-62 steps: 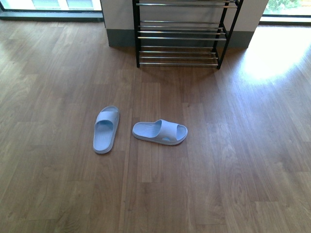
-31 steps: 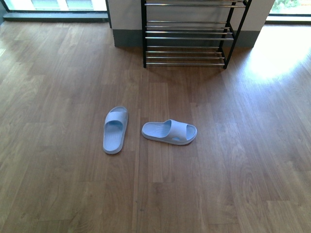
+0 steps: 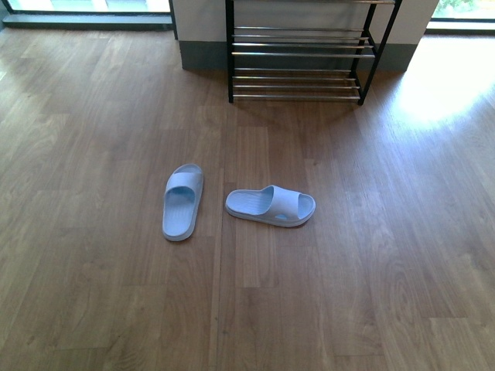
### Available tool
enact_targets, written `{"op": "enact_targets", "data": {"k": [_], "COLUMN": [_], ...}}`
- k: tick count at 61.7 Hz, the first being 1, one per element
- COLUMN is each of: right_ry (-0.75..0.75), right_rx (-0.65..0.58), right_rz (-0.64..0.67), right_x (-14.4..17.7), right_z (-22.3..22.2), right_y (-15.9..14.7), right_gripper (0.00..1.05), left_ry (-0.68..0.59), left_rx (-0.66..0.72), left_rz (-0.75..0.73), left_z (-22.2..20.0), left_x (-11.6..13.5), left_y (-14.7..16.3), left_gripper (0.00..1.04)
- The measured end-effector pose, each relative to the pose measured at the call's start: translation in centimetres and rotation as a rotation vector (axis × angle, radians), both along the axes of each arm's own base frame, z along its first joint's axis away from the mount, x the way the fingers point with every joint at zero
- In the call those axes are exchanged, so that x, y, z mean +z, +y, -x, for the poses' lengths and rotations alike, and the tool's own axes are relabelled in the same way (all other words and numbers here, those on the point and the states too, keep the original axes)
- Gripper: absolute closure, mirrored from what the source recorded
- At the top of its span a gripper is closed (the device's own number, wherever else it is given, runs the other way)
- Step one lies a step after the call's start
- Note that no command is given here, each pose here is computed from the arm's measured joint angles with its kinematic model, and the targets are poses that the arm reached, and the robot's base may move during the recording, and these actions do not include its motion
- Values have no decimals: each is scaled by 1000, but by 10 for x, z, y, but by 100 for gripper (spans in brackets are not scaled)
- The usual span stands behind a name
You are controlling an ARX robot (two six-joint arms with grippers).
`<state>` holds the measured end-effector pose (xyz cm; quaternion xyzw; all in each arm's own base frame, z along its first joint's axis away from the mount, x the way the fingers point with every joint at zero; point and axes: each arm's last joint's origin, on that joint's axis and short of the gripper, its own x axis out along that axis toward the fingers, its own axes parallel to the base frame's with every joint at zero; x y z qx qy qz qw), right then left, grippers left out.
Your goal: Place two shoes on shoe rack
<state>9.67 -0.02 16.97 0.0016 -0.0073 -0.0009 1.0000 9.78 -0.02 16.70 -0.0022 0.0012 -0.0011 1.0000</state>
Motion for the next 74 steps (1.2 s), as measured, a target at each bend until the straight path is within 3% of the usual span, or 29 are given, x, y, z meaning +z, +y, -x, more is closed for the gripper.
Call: {"op": "enact_targets", "data": {"k": [74], "right_ry": [0], "right_rx": [0], "right_rz": [0], "right_x": [0], "right_z": [0], "right_y": [0], "right_gripper": [9], "left_ry": [0], "left_rx": [0], "left_rz": [0], "left_z": [0], "left_x": [0], "left_y": [0], "left_gripper": [9]}}
